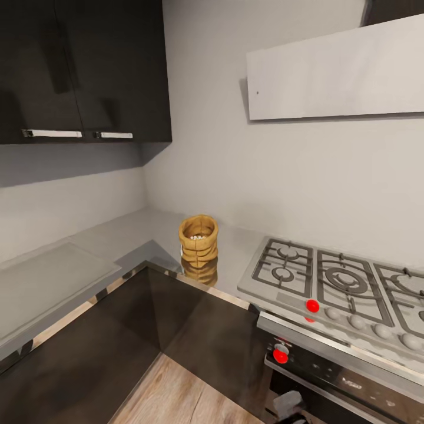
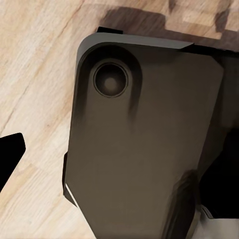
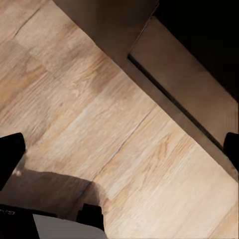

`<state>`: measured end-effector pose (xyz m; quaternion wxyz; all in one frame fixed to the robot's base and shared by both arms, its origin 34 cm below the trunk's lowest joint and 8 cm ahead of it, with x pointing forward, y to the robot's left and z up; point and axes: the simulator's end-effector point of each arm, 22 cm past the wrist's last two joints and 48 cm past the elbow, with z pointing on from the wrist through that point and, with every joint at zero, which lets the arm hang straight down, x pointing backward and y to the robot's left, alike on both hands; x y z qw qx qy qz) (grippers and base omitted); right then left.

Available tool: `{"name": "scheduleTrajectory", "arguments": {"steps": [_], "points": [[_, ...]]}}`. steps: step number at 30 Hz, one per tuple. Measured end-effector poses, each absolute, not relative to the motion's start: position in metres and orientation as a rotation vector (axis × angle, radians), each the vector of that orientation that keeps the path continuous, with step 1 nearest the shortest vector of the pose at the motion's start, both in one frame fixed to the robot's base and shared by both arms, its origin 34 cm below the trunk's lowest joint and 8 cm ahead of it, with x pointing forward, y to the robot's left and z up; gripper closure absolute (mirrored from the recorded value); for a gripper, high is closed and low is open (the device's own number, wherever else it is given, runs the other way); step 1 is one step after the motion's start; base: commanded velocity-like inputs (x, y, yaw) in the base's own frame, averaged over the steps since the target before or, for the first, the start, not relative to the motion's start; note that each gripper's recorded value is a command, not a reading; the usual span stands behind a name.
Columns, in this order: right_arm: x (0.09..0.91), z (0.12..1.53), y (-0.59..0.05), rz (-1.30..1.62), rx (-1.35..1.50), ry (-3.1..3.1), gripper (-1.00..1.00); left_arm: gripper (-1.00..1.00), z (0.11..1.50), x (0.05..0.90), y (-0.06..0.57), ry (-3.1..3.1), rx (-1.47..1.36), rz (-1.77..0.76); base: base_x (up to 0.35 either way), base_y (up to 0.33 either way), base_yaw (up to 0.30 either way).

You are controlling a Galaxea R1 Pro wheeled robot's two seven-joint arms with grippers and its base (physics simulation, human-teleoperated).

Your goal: In the kitchen, take the popcorn bag from the countertop, put it into the microwave, and heat it until the popcorn is cooked so the cooked popcorn ends up inside the bag.

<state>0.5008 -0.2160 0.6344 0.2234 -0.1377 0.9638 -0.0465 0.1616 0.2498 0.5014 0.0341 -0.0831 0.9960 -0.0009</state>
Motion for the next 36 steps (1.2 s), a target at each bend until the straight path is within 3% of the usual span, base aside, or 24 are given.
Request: {"name": "scheduleTrajectory", "arguments": {"steps": [10,19,29,36], "points": [[0.562,0.806,-0.144,0.14,-0.406,2.576,-1.0,-1.0,0.501,0.162,0.25,3.063,-0.255,-0.003,0.0,0.0,0.0],[0.683,0.969,-0.101,0.201,-0.442,2.236,-1.0,-1.0,0.501,0.162,0.25,3.063,-0.255,-0.003,0.0,0.0,0.0],[0.78,1.138,-0.153,-0.027,-0.278,1.992,-1.0,-1.0,0.501,0.162,0.25,3.063,-0.255,-0.003,0.0,0.0,0.0],[0.832,1.107,-0.21,-0.062,-0.065,2.225,-1.0,-1.0,0.501,0.162,0.25,3.064,-0.254,-0.003,0.0,0.0,0.0]]}}
